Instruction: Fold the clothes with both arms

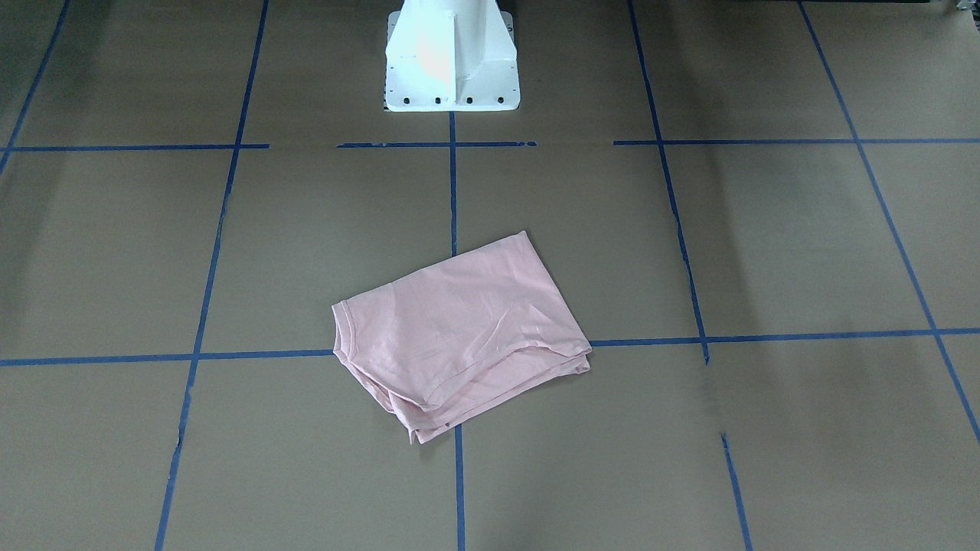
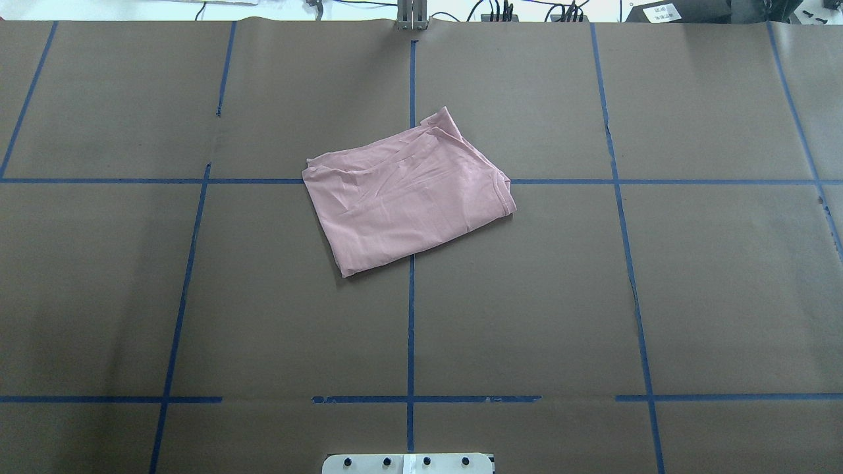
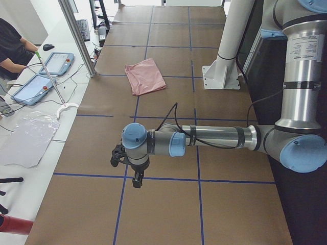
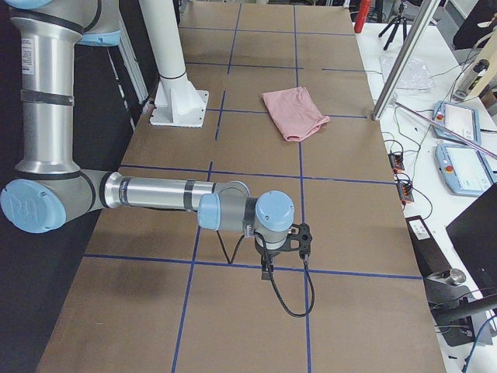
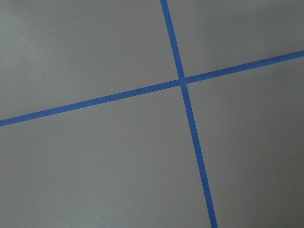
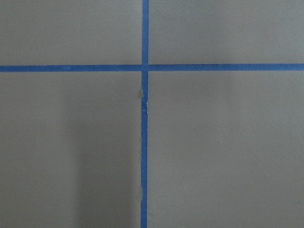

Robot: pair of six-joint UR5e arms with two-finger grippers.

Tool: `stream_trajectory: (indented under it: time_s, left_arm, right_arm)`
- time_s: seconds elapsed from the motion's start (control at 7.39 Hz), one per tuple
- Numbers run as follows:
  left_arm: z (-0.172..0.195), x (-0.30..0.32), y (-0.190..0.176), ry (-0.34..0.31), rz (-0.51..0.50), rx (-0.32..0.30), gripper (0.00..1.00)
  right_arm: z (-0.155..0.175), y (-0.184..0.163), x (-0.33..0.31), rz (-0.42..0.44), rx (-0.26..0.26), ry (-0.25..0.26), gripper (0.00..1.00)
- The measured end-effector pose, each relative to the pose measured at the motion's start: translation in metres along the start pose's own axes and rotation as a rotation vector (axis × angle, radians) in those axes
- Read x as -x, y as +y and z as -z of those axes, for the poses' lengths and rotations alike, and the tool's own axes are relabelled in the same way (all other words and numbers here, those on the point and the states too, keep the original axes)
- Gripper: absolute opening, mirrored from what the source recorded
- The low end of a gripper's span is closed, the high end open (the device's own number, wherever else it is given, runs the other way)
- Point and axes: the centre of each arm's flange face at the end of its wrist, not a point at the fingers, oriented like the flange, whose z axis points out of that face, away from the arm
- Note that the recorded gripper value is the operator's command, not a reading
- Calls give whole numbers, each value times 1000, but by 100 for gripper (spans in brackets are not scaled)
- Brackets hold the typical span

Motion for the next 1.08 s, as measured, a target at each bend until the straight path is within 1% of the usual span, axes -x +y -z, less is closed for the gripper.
stream_trajectory:
  time_s: [0.27, 1.08]
  left_arm:
    - [0, 0, 0, 1, 32, 0, 100]
    - [1, -1, -1, 2, 34, -3, 100]
  right_arm:
    - [0, 0, 0, -2, 0, 0, 100]
    - [0, 0, 0, -2, 0, -3, 100]
